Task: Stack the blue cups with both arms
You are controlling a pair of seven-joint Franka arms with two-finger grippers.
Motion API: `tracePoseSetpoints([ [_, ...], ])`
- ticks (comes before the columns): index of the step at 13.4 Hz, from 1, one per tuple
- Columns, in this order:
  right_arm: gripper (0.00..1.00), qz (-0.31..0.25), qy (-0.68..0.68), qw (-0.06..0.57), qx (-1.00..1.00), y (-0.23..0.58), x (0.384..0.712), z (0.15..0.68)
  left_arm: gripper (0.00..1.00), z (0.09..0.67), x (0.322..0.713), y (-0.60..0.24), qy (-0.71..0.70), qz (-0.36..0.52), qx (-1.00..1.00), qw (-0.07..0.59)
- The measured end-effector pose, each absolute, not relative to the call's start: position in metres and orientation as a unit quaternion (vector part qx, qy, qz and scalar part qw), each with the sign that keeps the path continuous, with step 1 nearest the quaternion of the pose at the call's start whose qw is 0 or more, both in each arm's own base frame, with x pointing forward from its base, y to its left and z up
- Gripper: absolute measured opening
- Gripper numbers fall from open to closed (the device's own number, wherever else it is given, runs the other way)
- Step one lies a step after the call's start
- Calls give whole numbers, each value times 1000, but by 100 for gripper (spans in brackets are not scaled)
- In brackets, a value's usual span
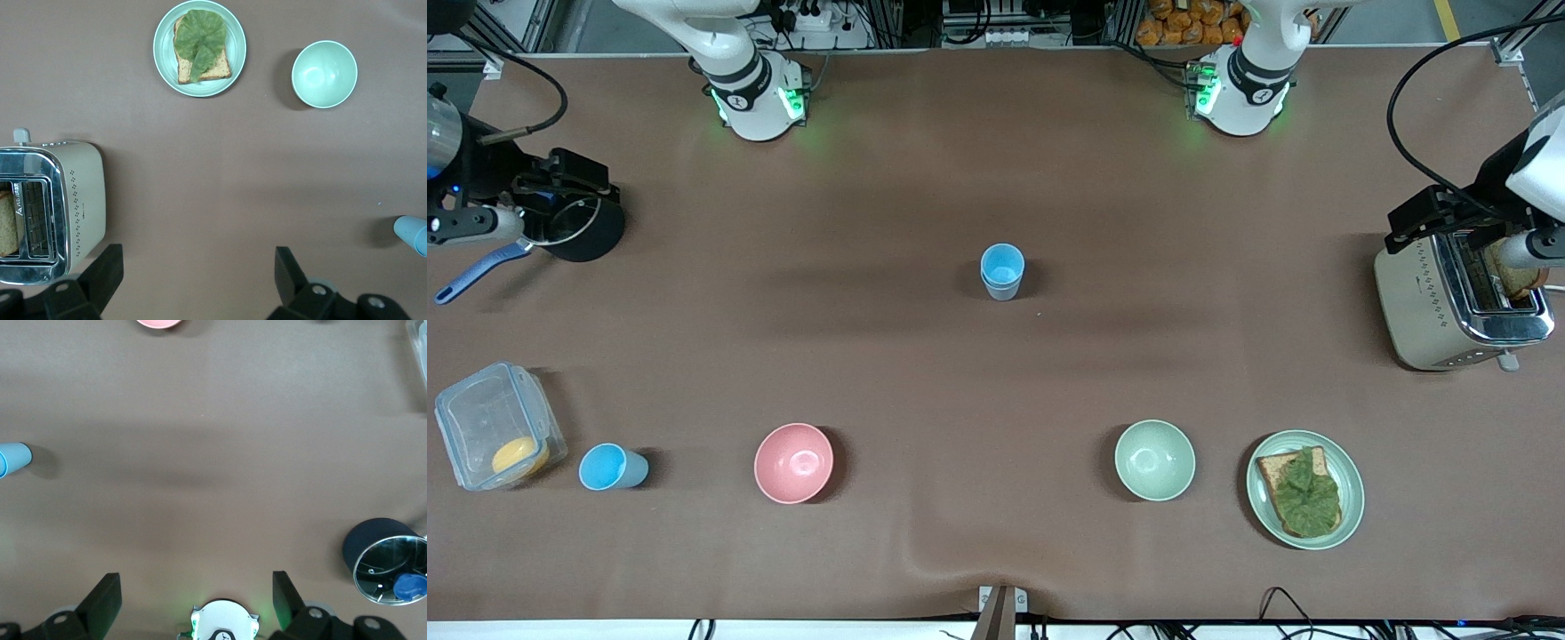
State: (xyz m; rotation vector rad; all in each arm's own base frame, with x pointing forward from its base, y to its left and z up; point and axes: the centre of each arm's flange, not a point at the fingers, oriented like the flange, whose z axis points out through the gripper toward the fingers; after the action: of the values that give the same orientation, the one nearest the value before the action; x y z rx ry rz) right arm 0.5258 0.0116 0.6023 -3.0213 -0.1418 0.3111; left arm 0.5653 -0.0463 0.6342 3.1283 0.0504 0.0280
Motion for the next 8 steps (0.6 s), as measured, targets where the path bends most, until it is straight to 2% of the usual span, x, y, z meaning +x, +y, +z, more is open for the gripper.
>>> tracePoseSetpoints([
  [8, 100, 98, -58, 45, -992, 33, 527, 600, 100, 631, 559, -46, 16, 2, 1000, 5],
])
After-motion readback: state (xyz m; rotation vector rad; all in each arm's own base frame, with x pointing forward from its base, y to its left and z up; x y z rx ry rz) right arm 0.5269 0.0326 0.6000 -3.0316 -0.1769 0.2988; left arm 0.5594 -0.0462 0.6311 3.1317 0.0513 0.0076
